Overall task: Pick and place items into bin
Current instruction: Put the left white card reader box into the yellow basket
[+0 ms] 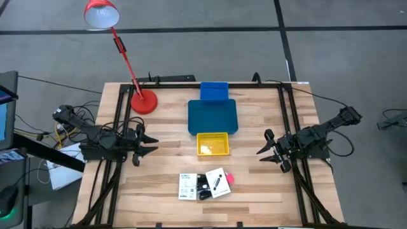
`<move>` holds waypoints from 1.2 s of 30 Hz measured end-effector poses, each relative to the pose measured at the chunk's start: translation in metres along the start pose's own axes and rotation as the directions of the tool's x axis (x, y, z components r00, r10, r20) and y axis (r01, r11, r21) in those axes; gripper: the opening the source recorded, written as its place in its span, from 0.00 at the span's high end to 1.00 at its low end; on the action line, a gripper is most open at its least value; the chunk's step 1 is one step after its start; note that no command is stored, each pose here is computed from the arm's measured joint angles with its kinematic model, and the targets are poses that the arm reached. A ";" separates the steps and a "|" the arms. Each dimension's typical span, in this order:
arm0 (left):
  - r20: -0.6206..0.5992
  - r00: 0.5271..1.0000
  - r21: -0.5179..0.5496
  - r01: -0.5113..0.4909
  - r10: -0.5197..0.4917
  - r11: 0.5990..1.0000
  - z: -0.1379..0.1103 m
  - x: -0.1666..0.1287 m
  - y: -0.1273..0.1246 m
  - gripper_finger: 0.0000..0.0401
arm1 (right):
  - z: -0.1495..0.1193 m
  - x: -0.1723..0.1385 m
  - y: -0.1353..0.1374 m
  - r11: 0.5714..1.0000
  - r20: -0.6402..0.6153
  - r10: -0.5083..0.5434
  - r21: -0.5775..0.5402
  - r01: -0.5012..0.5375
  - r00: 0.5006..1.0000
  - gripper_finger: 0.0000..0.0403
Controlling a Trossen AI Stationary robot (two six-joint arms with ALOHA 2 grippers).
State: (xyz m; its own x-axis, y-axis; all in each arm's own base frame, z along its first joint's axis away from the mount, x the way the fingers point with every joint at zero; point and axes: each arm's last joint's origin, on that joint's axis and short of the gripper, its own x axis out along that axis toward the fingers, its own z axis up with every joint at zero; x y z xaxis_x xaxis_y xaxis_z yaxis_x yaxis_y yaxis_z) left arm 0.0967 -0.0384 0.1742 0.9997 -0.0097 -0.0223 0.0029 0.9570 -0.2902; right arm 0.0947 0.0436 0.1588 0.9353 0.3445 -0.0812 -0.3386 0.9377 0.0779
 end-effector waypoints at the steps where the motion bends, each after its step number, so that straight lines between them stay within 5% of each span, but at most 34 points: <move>1: 0.002 0.999 -0.008 0.035 -0.035 0.999 0.003 0.000 -0.002 0.63 | 0.000 0.000 0.000 1.000 0.000 0.000 0.000 0.000 1.000 0.67; 13: -0.159 0.984 -0.099 0.061 -0.076 0.993 0.009 0.018 -0.017 0.63 | 0.000 0.000 0.000 1.000 0.000 0.000 0.000 0.000 1.000 0.67; 26: -0.450 0.892 0.025 0.057 -0.039 0.998 0.025 0.082 -0.057 0.63 | 0.000 0.000 0.000 1.000 0.000 0.000 0.000 0.000 1.000 0.67; 36: -0.597 0.801 0.098 0.039 0.027 0.994 0.010 0.122 -0.069 0.63 | 0.000 0.000 0.000 1.000 0.000 0.000 0.000 0.000 1.000 0.67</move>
State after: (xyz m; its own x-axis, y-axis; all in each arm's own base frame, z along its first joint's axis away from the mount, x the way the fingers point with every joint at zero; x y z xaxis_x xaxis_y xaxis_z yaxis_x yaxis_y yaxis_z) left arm 0.2188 -0.1023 0.2009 0.7869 -0.1550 -0.5974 0.0441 0.9796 -0.1960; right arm 0.0947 0.0436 0.1588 0.9353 0.3445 -0.0813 -0.3386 0.9377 0.0783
